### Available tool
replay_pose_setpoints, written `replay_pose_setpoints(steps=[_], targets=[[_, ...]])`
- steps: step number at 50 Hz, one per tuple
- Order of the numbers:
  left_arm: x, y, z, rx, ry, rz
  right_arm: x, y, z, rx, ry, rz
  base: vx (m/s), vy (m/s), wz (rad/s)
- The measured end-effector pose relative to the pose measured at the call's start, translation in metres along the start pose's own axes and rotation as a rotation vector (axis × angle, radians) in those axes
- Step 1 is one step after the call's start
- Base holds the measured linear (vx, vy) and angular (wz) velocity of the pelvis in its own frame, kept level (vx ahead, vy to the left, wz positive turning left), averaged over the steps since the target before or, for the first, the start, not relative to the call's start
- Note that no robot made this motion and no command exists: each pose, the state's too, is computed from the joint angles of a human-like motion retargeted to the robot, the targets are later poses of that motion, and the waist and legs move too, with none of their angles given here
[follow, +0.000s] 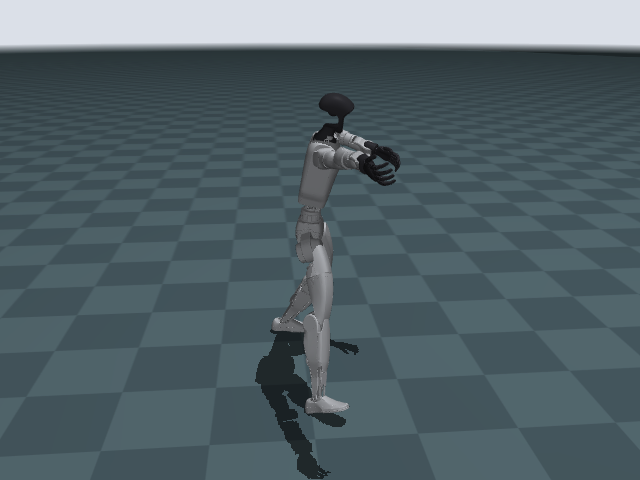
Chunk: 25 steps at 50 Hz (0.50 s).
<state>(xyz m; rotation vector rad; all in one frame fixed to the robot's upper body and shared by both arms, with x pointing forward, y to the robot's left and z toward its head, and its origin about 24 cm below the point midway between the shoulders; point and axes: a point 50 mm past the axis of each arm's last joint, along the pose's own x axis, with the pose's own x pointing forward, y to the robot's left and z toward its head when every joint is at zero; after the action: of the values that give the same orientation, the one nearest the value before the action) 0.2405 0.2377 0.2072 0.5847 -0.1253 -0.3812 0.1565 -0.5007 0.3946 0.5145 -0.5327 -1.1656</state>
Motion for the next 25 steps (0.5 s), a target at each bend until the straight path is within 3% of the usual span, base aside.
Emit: replay_pose_setpoints(steps=[3, 6, 12, 18, 25], targets=[[-0.004, 0.015, -0.008, -0.095, -0.052, 0.184, -0.008, 0.039, 0.004, 0.025, -0.024, 0.171, 0.2, -1.02, -0.71], [-0.009, -0.005, -0.03, -0.344, -0.075, 0.247, -0.017, 0.075, -0.022, 0.023, 0.015, 0.27, 0.16, -0.86, -0.56], [0.003, -0.086, -0.052, -0.748, 0.013, 0.035, -0.021, 0.085, -0.085, 0.122, 0.164, 0.241, 0.1, -0.59, 0.1], [-0.009, -0.115, -0.057, -0.775, 0.052, -0.143, -0.012, 0.064, -0.089, 0.125, 0.141, 0.204, 0.04, -0.42, -0.01], [-0.018, -0.116, -0.076, -0.667, 0.15, -0.149, -0.011, 0.055, -0.103, 0.127, 0.129, 0.214, 0.07, -0.31, -0.13]])
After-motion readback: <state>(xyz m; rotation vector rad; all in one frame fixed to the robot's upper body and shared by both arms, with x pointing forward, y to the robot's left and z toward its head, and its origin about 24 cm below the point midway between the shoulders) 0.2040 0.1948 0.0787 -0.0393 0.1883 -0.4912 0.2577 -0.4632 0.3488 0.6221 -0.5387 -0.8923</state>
